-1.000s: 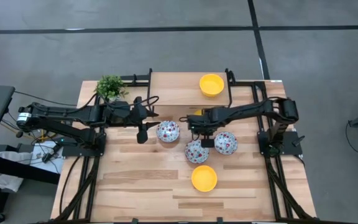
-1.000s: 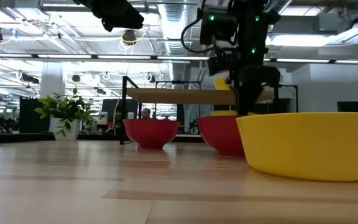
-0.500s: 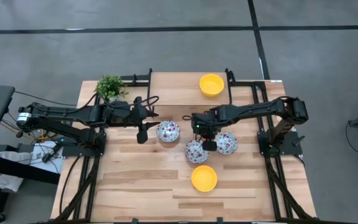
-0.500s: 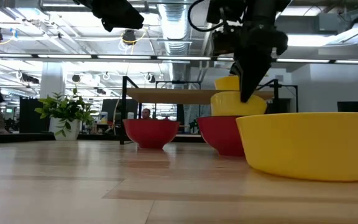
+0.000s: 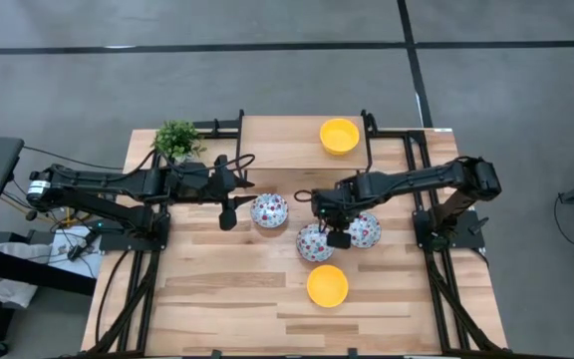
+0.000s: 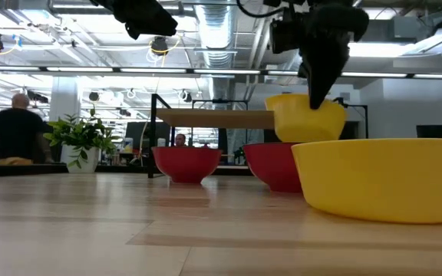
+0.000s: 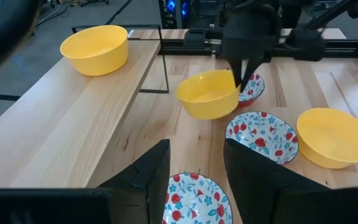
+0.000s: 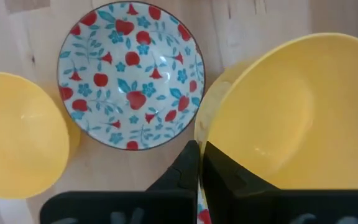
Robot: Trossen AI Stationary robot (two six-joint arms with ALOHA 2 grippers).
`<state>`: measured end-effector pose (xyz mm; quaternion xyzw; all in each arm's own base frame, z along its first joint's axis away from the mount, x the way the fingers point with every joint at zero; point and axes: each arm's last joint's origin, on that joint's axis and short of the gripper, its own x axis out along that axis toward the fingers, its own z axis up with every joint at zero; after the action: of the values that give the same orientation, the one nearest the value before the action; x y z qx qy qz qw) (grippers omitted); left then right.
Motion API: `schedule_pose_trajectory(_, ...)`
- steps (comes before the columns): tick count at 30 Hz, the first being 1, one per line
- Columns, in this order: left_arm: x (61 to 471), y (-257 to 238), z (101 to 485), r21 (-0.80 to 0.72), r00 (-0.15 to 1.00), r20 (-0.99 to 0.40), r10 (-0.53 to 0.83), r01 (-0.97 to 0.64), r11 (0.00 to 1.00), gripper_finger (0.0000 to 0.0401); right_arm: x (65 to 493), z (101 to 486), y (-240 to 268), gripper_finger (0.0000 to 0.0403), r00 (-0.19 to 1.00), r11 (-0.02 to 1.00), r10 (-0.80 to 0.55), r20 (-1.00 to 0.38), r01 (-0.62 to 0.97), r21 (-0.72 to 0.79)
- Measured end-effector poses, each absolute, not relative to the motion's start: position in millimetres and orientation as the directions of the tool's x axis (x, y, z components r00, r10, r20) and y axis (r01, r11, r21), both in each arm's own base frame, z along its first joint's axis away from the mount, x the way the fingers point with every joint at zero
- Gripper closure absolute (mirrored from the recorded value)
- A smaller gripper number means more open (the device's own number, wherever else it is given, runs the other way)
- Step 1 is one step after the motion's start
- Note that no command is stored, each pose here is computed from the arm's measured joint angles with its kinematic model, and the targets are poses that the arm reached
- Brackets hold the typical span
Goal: Pick & Place Mini bowls
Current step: Stack the top yellow bowl on top of the yellow bowl on the shelf
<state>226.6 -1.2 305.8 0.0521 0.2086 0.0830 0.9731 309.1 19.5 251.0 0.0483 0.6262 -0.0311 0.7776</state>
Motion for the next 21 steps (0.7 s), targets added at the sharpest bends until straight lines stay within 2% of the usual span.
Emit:
schedule_pose_trajectory(13, 227, -1, 306, 0.126, 0.9, -0.396, 0.184, -0.145, 0.981, 0.0251, 310, 285, 35, 0.0403, 0.232, 0.993, 0.018, -0.973, 0.109, 0.044)
schedule_pose_trajectory(21, 227, -1, 307, 0.111, 0.902, -0.389, 0.187, -0.155, 0.982, 0.0251, 301, 320, 33, 0.0403, 0.191, 0.991, -0.054, -0.98, 0.129, -0.03)
